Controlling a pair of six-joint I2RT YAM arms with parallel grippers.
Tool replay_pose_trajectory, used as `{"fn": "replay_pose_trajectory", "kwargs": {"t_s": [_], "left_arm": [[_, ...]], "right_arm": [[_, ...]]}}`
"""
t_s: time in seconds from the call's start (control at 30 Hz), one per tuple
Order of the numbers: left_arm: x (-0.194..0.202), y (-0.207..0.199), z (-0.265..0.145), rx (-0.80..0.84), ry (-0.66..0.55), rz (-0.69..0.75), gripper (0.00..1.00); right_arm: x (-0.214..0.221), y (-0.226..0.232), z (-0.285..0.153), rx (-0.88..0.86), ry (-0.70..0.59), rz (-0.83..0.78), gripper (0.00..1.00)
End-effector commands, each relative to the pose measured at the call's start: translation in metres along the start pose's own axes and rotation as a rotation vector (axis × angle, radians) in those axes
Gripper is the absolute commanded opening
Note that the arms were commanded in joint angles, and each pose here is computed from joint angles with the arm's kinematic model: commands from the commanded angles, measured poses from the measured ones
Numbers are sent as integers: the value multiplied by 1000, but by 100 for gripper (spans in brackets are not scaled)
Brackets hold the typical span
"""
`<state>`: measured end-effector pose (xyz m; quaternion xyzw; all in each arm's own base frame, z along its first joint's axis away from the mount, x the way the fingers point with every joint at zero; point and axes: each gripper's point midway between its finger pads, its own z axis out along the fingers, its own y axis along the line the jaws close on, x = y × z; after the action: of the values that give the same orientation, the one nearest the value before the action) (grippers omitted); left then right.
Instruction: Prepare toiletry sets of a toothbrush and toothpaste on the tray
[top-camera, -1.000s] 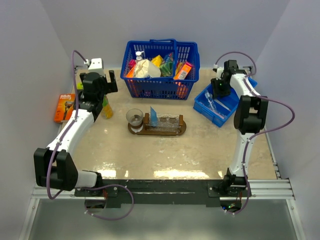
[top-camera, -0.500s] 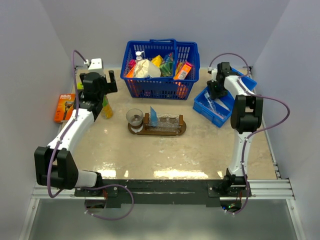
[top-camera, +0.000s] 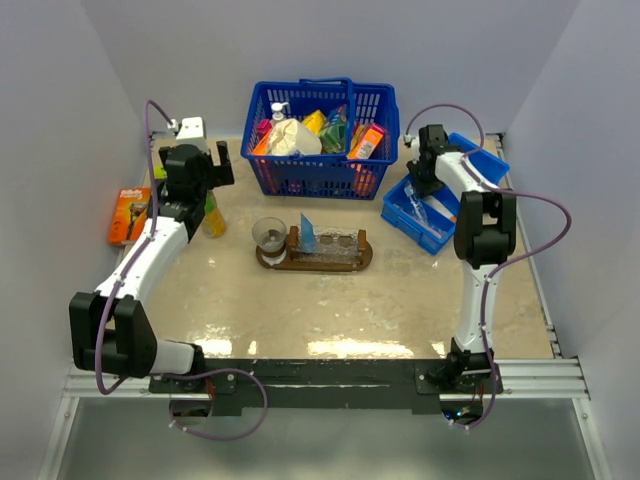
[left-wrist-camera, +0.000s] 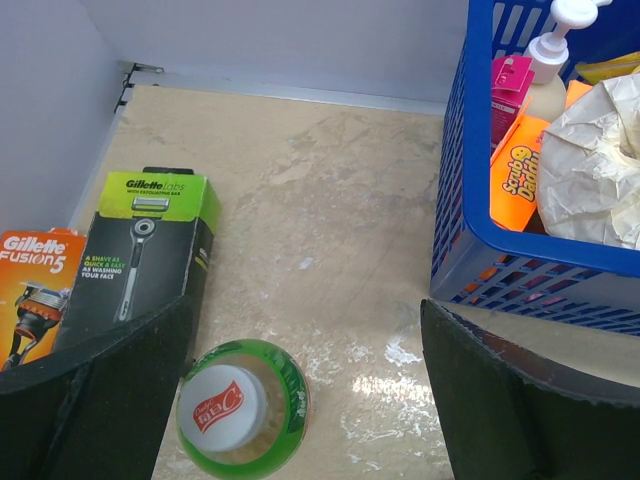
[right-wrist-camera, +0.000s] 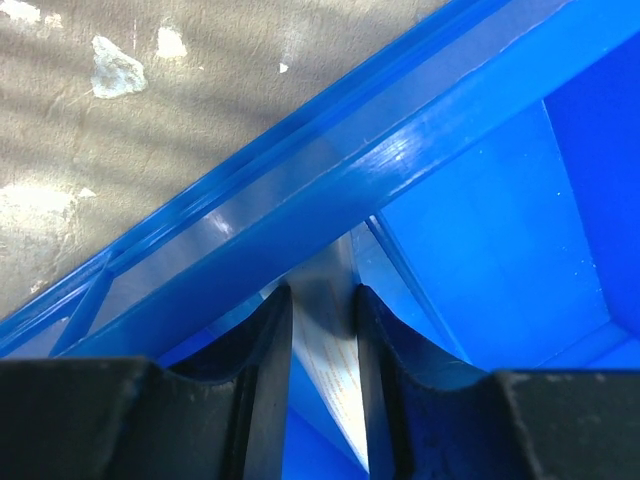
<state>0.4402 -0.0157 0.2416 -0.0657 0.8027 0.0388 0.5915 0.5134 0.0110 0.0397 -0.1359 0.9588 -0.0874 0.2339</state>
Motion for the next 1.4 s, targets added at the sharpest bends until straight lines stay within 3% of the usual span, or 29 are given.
{"fn": "replay_pose_trajectory", "kwargs": {"t_s": [0.0,0.1,0.2,0.43,0.8,1.0,1.13,1.37], "left_arm": [[-24,2,-2,-5,-61,-22,100],[-24,2,-2,0,-61,-19,100],[-25,1,-3,4,-62,-13,100],[-30,1,-9,12,-71,4,100],[-40,6,-29,19,-83,40,100],[-40,0,-39,72,-76,57,100],[-42,-5,-47,113,-87,53,100],[-33,-5,-49,114,-79,41,100]], "right_arm": [[21,21,21,-77,74,22,17],[10,18,12,-74,36,42,13],[-5,10,1,-61,-7,56,0],[-38,-8,-29,-13,-121,87,0],[-55,-23,-60,15,-243,138,0],[-39,-20,-49,-13,-168,82,0],[-26,-18,-40,-50,-114,62,22],[-9,-14,-24,-82,-49,32,43]]}}
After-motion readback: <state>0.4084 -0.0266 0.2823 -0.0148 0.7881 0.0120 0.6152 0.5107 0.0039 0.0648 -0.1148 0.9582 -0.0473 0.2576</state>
